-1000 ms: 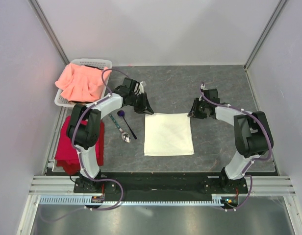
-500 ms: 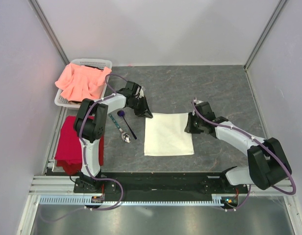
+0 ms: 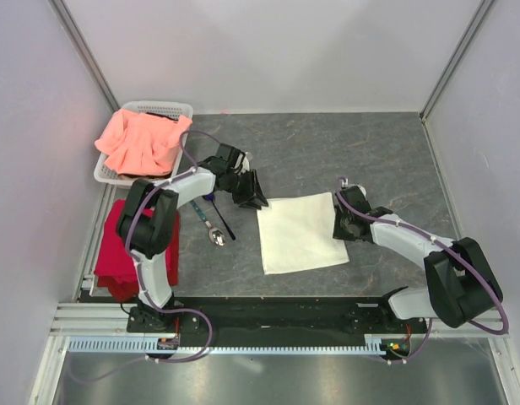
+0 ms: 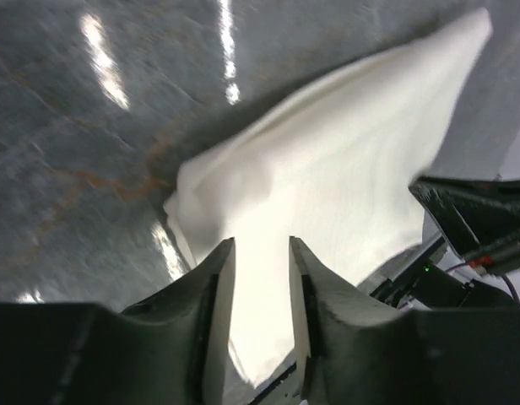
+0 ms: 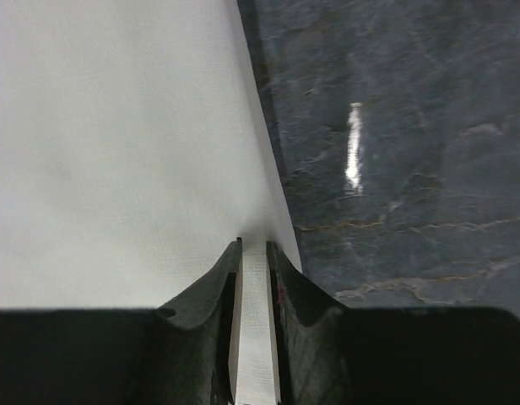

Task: Fold the napkin into a case and place the utensils inside
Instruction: Smooth out the lower triangle-folded napkin at the center of the board, then pick up the lower triangle-folded napkin from the center of the board.

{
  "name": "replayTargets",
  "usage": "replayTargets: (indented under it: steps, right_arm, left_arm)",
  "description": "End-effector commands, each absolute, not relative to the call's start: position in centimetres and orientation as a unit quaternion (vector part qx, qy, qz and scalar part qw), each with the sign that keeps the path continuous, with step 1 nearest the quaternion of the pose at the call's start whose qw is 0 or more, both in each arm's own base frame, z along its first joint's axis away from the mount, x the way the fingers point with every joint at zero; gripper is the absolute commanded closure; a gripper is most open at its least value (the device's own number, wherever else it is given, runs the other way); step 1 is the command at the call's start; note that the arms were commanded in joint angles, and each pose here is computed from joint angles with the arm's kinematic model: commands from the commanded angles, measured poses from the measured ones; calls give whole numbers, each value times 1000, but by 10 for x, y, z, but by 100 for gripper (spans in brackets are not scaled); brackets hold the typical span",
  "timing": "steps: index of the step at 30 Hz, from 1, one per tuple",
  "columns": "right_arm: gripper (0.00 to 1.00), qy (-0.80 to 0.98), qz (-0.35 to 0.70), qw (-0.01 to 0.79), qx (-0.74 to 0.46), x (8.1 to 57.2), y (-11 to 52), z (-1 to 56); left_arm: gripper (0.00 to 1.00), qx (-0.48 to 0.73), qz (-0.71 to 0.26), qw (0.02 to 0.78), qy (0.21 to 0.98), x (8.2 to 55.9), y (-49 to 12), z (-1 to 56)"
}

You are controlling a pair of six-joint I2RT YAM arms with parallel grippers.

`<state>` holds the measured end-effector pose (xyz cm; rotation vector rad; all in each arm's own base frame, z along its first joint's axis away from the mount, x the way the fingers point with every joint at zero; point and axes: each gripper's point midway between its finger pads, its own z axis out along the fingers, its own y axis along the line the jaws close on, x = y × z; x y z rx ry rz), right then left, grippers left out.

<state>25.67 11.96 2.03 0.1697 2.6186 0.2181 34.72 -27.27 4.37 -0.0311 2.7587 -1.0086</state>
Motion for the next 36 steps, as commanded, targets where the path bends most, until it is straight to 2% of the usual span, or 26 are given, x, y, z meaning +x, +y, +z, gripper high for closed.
replayTargets:
  steps: [1, 2, 5, 8, 12, 17, 23, 29, 33, 36]
  right_arm:
    - [73, 956, -8, 281, 80, 270, 89, 50]
    - [67, 953, -8, 294, 65, 274, 90, 61]
    - [55, 948, -9, 319, 20, 278, 109, 89]
    - [46, 948, 19, 316, -23, 270, 146, 100]
    - [40, 947, 60, 304, -87, 242, 213, 101]
    - [34, 943, 78, 285, -155, 209, 290, 90]
    - [27, 941, 69, 268, -193, 186, 342, 68]
    - [26, 942, 58, 261, -201, 178, 353, 56]
    - [29, 946, 52, 252, -195, 174, 349, 43]
    - [41, 948, 52, 251, -186, 173, 345, 37]
  left_arm:
    - [57, 1, -370, 189, 909, 347, -271, 121]
    - [54, 8, -376, 216, 901, 344, -267, 146]
    - [51, 9, -388, 246, 888, 336, -253, 180]
    - [51, -14, -389, 258, 884, 330, -232, 190]
    - [51, -49, -393, 292, 871, 314, -203, 212]
    - [51, -108, -387, 296, 866, 297, -166, 207]
    - [51, -115, -399, 297, 860, 283, -148, 206]
    - [51, -112, -404, 283, 863, 271, -145, 194]
    - [51, -112, -411, 270, 864, 267, -146, 187]
    - [51, -109, -413, 268, 863, 267, -146, 185]
